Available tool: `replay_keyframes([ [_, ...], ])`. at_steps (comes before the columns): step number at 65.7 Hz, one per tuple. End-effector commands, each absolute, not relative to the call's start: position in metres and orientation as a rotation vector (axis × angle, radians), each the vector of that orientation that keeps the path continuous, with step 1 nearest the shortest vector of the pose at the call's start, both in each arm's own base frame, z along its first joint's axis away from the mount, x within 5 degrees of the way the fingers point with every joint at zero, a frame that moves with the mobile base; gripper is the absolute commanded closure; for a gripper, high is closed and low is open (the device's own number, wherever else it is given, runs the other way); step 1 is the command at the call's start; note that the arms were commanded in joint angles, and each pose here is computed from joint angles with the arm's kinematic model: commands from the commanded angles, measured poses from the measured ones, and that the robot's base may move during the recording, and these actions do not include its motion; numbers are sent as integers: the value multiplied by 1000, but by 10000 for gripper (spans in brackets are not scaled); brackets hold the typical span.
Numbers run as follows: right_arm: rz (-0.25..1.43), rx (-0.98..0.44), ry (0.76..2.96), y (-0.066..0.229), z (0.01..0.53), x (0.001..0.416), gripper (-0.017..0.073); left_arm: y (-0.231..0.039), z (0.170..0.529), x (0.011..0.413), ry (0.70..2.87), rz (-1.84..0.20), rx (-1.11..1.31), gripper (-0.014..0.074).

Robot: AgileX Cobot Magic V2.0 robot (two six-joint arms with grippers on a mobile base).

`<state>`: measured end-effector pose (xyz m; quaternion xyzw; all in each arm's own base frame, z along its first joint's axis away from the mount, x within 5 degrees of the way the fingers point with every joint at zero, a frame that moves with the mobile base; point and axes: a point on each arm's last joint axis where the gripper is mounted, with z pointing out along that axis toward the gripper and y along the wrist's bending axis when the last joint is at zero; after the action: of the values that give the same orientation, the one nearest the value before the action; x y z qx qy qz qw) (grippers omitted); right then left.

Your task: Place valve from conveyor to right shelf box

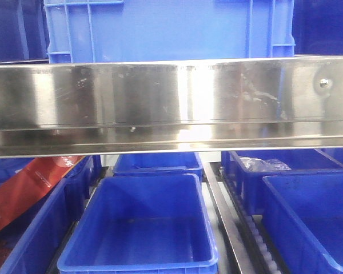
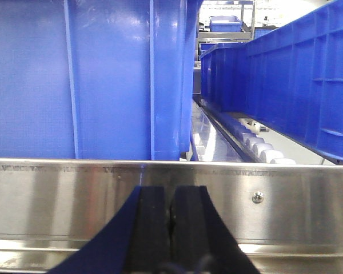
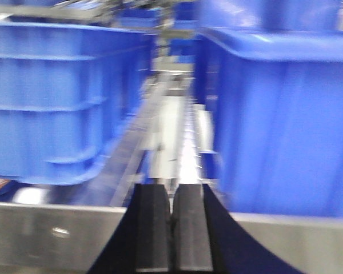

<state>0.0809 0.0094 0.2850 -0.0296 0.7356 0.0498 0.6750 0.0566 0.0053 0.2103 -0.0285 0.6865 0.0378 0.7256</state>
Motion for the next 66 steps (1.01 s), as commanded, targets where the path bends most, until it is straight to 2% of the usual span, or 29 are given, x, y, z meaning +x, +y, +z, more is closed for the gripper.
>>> replay_keyframes([
  [1,72,-13,1612,4,272,72,722,5,213,56,1489,83,-68,704],
  [20,50,29,1561,1,206,56,722,5,213,56,1489,83,-68,704],
  [66,32,7,1577,1,205,56,722,5,213,56,1489,83,-68,704],
])
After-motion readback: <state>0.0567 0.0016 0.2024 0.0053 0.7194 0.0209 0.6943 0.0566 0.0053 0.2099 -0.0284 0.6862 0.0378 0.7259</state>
